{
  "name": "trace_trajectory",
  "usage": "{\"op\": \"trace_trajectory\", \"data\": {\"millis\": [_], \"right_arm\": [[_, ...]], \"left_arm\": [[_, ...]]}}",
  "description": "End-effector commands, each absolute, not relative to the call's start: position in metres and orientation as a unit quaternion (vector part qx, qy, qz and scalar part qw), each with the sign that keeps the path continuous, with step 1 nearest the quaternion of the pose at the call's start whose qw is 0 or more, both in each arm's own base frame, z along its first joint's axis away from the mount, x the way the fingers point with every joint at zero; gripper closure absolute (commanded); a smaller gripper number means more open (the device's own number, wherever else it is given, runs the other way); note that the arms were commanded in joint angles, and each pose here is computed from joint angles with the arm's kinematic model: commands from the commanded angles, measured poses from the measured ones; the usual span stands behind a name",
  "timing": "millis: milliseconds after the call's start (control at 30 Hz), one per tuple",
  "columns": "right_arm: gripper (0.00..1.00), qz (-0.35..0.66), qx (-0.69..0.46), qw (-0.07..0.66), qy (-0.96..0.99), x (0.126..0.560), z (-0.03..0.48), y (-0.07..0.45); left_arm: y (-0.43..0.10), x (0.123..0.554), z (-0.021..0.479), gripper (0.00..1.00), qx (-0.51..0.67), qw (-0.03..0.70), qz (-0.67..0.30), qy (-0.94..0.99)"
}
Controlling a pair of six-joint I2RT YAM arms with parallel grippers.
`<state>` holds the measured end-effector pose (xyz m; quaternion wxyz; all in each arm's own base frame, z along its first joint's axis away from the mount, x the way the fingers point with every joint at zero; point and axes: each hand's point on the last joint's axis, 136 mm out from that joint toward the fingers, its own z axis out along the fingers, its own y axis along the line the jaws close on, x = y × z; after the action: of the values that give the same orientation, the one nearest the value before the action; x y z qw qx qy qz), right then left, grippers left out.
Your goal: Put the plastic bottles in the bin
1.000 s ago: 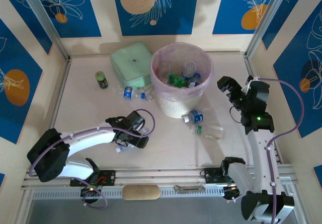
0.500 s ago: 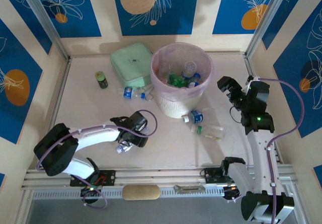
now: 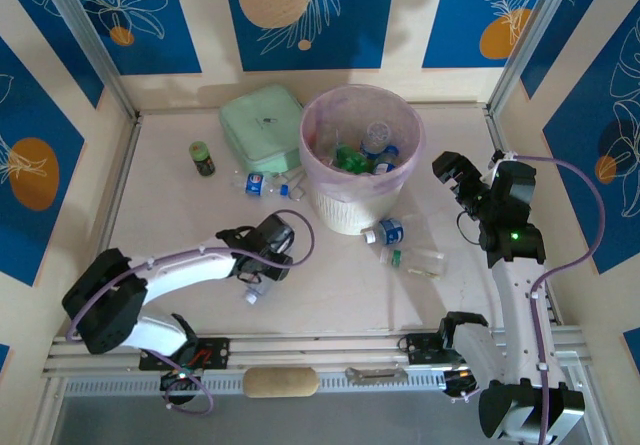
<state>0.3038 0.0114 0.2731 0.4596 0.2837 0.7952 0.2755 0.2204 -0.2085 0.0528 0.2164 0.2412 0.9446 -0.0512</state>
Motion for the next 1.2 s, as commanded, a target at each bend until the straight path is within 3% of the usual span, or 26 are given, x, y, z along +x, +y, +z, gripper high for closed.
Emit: {"op": "trace_trajectory", "data": {"millis": [0,233,500,700,933,1167], "right_arm": [[0.01,0.284,0.288,0.452,0.795,0.299,0.269,0.014],[0.01,0.286,0.288,0.448,0.797,0.3,0.264,0.015],[0.01,0.291,0.29,0.445,0.795,0.299,0.258,0.016],[0.01,0.288,0.291,0.451,0.793,0.292,0.258,0.015],[0.01,0.296,0.287,0.453,0.79,0.286,0.258,0.018],[0.01,0.304,0.28,0.455,0.789,0.279,0.262,0.021]], "left_arm": [[-0.222,0.245,0.107,0.49,0.21,0.298,-0.084,0.927],[-0.239,0.273,0.199,0.5,0.198,0.409,-0.135,0.881],[-0.265,0.3,0.353,0.5,0.195,0.577,-0.22,0.762],[-0.293,0.299,0.445,0.51,0.227,0.641,-0.29,0.674],[-0.325,0.319,0.497,0.52,0.255,0.681,-0.318,0.608],[-0.357,0.371,0.496,0.52,0.259,0.65,-0.36,0.617]]}}
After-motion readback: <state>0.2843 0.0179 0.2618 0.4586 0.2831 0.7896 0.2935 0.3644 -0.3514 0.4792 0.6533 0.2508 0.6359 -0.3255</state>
